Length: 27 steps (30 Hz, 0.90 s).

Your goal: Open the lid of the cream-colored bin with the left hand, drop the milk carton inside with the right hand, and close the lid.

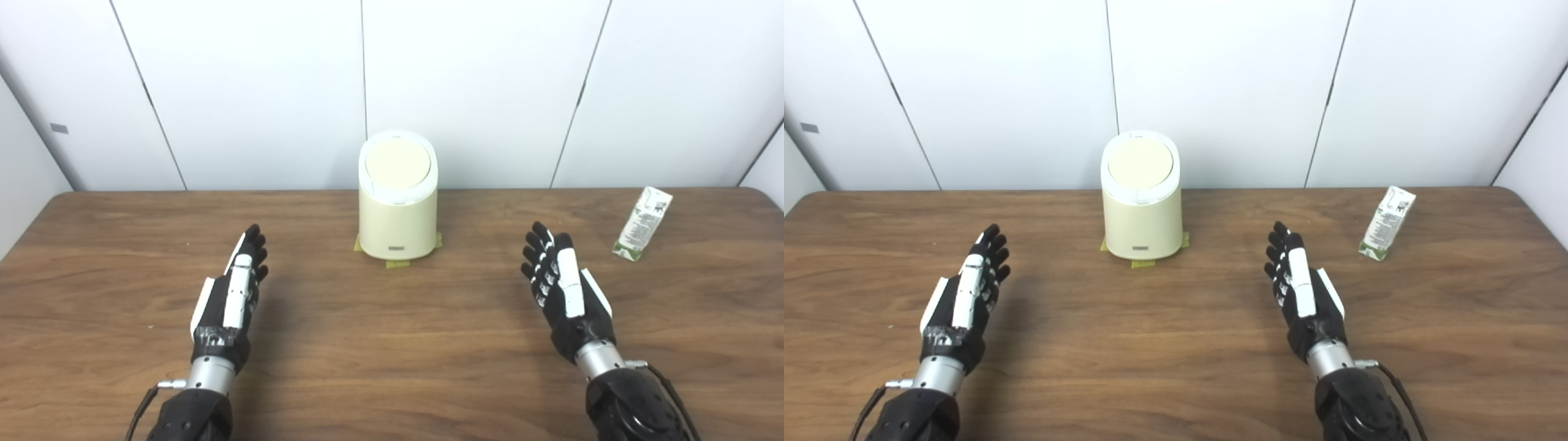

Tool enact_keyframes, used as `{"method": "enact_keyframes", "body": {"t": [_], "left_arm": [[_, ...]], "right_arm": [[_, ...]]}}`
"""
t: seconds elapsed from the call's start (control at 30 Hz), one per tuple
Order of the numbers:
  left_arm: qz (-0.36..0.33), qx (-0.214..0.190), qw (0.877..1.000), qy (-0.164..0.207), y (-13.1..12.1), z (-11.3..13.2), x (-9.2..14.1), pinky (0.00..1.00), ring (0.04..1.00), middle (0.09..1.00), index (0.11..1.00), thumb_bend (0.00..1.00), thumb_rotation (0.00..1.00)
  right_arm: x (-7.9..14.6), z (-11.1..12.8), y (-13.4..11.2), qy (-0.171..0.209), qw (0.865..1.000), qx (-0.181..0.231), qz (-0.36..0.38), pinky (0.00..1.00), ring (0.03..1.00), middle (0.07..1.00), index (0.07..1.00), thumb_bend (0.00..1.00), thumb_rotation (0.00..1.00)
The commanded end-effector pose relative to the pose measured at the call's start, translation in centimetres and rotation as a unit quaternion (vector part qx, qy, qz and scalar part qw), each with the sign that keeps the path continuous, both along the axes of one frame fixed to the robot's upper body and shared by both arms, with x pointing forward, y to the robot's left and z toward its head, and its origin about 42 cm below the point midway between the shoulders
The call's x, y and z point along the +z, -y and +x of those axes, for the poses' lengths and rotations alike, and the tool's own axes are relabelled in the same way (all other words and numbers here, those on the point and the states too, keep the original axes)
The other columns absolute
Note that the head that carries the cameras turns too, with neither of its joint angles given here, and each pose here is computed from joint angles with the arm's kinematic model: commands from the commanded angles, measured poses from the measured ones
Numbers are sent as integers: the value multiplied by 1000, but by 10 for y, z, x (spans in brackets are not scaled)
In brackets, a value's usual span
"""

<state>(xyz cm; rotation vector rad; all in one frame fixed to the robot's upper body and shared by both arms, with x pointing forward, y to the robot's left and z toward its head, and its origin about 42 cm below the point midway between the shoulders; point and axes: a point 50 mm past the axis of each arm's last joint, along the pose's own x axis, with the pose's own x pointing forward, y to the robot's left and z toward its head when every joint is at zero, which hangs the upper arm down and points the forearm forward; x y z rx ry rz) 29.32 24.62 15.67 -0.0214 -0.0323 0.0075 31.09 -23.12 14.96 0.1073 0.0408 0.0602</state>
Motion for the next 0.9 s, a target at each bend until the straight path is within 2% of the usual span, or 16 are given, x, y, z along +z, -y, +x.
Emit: {"method": "enact_keyframes", "body": {"t": [0.0, 0.87], "left_arm": [[1, -8, 999, 41, 2, 9, 18, 1000, 1000, 995, 1000, 310, 998], [6, -11, 999, 38, 2, 8, 18, 1000, 1000, 998, 1000, 313, 997]], "right_arm": [[21, 9, -2, 51, 999, 3, -2, 1000, 1000, 1000, 1000, 676, 1000], [22, 8, -2, 50, 999, 5, 2, 1000, 1000, 1000, 1000, 671, 1000]]}}
